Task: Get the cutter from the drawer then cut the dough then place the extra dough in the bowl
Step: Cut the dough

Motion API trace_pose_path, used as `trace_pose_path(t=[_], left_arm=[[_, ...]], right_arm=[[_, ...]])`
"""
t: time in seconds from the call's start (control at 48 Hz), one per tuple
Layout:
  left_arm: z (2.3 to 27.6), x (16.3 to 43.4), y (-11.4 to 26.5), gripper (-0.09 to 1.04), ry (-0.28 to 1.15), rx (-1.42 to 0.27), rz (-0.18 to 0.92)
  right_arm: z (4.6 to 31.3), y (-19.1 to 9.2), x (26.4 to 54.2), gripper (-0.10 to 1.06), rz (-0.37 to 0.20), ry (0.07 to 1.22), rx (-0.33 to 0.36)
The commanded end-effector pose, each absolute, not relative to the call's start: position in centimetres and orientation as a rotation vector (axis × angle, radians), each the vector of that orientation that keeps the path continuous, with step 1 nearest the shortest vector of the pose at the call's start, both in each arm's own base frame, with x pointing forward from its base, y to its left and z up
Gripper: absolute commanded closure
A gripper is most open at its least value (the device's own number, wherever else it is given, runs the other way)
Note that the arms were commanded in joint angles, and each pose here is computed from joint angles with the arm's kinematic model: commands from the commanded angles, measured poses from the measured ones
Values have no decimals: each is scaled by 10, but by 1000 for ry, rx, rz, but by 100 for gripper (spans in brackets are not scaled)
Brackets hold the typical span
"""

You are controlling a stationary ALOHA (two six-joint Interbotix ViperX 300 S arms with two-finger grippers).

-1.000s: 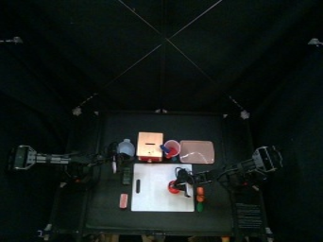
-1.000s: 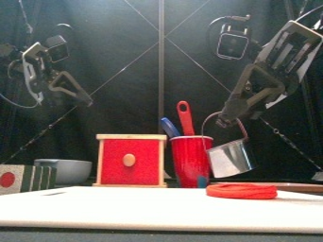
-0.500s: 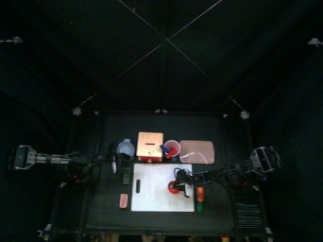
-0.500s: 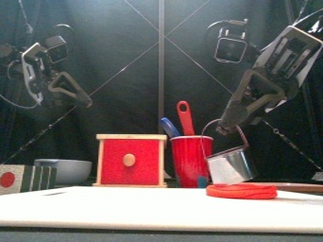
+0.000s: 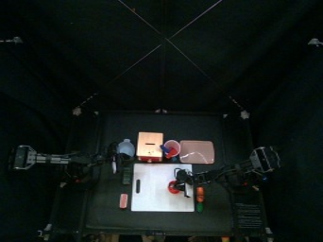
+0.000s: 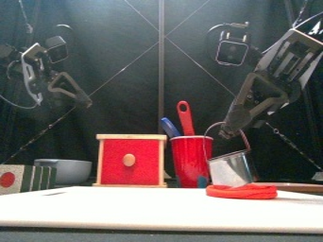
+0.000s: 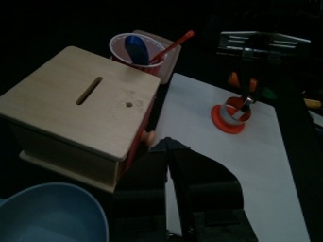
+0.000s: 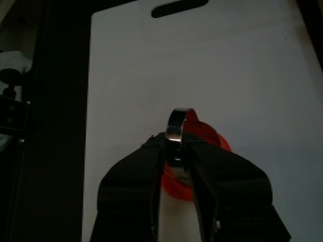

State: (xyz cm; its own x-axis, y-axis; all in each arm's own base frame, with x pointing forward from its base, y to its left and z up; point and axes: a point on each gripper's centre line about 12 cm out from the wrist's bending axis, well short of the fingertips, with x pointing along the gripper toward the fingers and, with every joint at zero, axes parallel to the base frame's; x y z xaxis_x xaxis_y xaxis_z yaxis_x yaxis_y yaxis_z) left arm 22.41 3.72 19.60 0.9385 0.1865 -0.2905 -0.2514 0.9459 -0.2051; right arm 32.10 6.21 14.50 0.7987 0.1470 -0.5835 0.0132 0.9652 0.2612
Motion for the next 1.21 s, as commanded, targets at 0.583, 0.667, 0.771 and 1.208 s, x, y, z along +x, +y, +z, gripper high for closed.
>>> trace_pose_path(t=[0.583, 0.667, 0.771, 1.208], left_arm=[[201, 227, 37, 57, 253, -237, 223], [200, 226, 37, 57, 256, -235, 223], [199, 225, 37, 57, 259, -235, 223], [198, 225, 37, 57, 266, -227, 220]], right_arm=[[148, 62, 320, 20, 67, 703, 252], [150, 63, 319, 16, 67, 708, 250], [155, 63, 318, 11, 72, 703, 248], [200, 63, 294, 3, 115, 619, 229]])
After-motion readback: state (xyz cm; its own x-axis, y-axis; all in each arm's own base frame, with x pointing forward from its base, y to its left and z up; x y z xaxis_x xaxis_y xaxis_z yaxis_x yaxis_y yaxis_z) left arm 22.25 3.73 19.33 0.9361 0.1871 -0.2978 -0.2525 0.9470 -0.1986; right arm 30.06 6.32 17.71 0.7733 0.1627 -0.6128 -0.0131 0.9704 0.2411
